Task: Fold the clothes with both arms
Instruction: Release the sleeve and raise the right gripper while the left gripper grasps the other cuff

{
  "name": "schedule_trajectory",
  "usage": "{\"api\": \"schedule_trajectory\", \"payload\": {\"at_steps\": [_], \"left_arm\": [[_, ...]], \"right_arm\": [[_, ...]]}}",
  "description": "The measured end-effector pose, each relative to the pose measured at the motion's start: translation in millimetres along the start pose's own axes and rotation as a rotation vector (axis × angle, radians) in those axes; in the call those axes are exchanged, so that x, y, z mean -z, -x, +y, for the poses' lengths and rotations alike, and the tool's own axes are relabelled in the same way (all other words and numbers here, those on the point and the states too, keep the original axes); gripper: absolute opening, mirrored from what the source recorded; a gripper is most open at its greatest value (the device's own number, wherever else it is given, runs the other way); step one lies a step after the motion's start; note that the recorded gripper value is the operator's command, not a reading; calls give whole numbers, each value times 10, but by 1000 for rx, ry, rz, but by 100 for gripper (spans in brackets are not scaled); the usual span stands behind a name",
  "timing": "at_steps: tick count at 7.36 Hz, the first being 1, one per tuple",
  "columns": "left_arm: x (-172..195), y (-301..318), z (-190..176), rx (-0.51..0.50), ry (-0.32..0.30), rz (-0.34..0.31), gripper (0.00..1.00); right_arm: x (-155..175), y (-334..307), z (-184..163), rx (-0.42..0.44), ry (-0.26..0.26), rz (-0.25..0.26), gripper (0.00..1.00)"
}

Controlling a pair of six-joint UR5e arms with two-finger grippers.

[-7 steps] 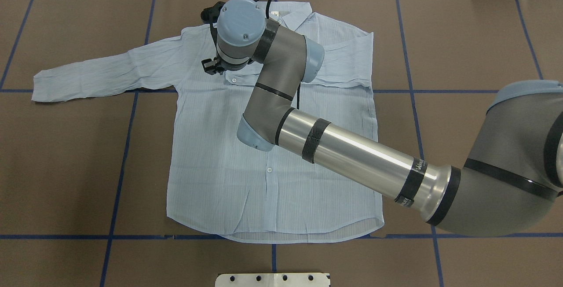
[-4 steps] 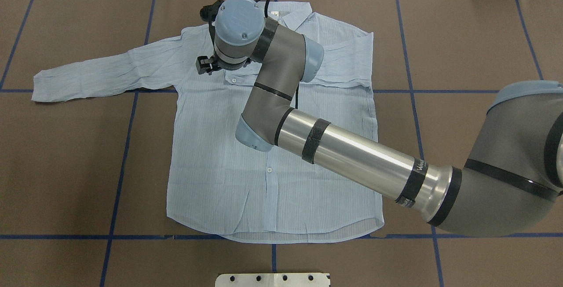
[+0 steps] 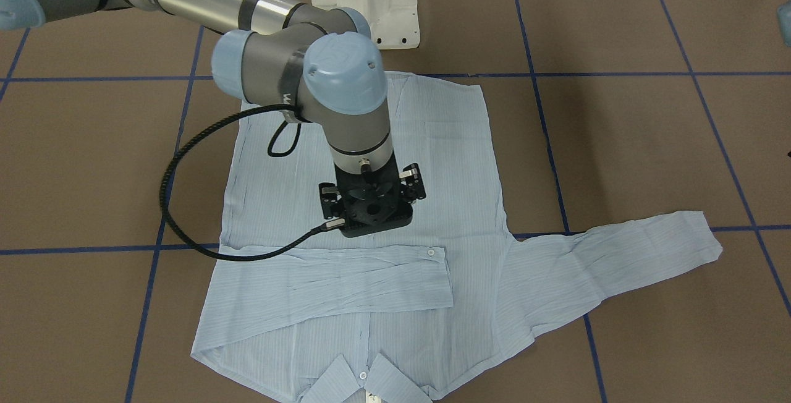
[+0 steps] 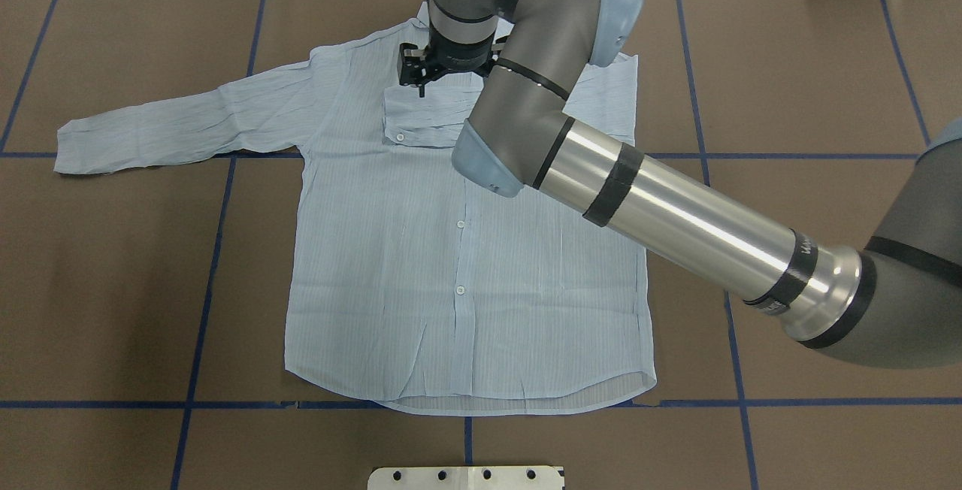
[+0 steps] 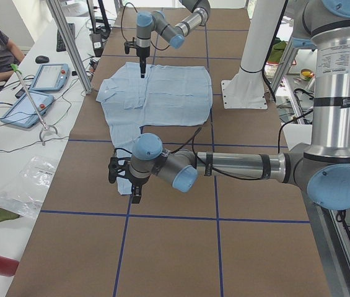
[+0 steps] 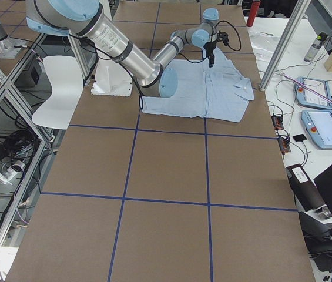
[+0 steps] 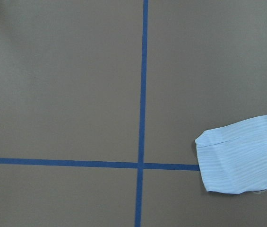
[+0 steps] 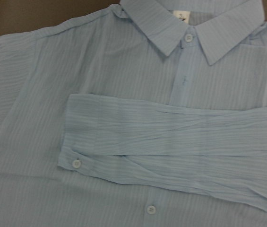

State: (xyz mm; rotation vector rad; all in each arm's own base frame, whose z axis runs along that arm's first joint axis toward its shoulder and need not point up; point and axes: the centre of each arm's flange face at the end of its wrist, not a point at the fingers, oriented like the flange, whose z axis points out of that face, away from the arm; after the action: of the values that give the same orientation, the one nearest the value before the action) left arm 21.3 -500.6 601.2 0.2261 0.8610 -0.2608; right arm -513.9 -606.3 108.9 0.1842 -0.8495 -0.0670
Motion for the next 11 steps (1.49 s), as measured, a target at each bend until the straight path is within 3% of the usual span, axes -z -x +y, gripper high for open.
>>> {"api": "schedule_trajectory", "payload": {"at_steps": [3,5,6,11], "left_arm": [[-630,-559,444,134,-6,-3,90],[-1105,-658,670,182,-48,-47,81],[-1276,-619,682,189,-70,-64,76],[-1618,-651,437,186,-130,-110,71]], "right_arm": [[417,-1252,110,55,50,94,100],[592,-1901,239,98,72,106,100],[623,-2121,283,111,79,108,100],[627,-2387,408,126,87,111,100]]}}
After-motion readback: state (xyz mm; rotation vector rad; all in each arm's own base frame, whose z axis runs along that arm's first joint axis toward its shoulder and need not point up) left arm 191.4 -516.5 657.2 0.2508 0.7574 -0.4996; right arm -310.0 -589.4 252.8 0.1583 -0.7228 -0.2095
